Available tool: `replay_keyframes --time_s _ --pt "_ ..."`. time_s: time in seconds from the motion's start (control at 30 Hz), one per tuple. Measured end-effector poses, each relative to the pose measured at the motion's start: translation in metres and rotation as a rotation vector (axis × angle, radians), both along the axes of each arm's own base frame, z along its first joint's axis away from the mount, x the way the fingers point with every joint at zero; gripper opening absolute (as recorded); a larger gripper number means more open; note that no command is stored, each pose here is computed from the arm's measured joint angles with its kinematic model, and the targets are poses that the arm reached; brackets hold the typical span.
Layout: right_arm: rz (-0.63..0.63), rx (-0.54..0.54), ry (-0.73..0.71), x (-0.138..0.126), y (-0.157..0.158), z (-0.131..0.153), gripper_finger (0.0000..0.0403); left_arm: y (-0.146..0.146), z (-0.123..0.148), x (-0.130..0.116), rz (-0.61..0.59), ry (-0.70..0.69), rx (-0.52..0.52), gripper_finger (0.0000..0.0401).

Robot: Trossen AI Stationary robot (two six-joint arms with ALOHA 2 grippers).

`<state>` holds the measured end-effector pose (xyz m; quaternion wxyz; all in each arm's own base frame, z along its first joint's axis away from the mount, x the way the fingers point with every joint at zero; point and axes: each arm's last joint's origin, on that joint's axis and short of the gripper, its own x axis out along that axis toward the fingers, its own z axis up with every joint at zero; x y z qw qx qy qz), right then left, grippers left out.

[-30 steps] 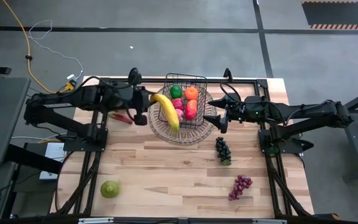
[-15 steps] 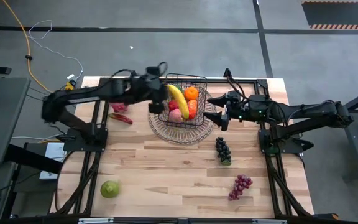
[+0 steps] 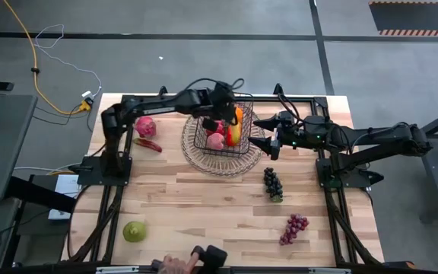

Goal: Build produce basket
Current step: Put the yellow banana into the black wire basket, then put the black grapes into the black wire basket

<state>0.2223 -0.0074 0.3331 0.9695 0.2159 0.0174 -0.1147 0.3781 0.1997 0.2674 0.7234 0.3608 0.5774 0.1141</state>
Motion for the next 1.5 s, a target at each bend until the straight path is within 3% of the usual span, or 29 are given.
replay_keyframes --time_s 0.27,0.6,1.0,1.17,1.33,1.5 --pt "-0.023 0.003 -0.001 0.000 -0.001 0.000 0.0397 0.001 -0.020 0.012 -0.123 0.052 -0.013 0.0118" --pt "-0.034 0.006 -0.002 0.000 -0.001 0.000 0.0397 0.004 -0.015 0.021 -0.142 -0.052 0.029 0.0121" --pt "-0.035 0.019 -0.005 0.000 -0.001 0.000 0.0397 0.000 -0.018 0.021 -0.116 -0.068 -0.005 0.0222" --pt "-0.035 0.024 -0.006 0.000 -0.001 0.000 0.0397 -0.009 -0.017 0.025 -0.098 -0.044 0.045 0.0250" --pt "-0.035 0.022 -0.006 0.000 -0.001 0.000 0.0397 -0.020 0.001 0.027 -0.060 -0.078 0.098 0.0257" --pt "-0.035 0.021 -0.005 0.000 -0.001 0.000 0.0397 -0.032 0.041 0.012 -0.013 -0.222 0.083 0.0253"
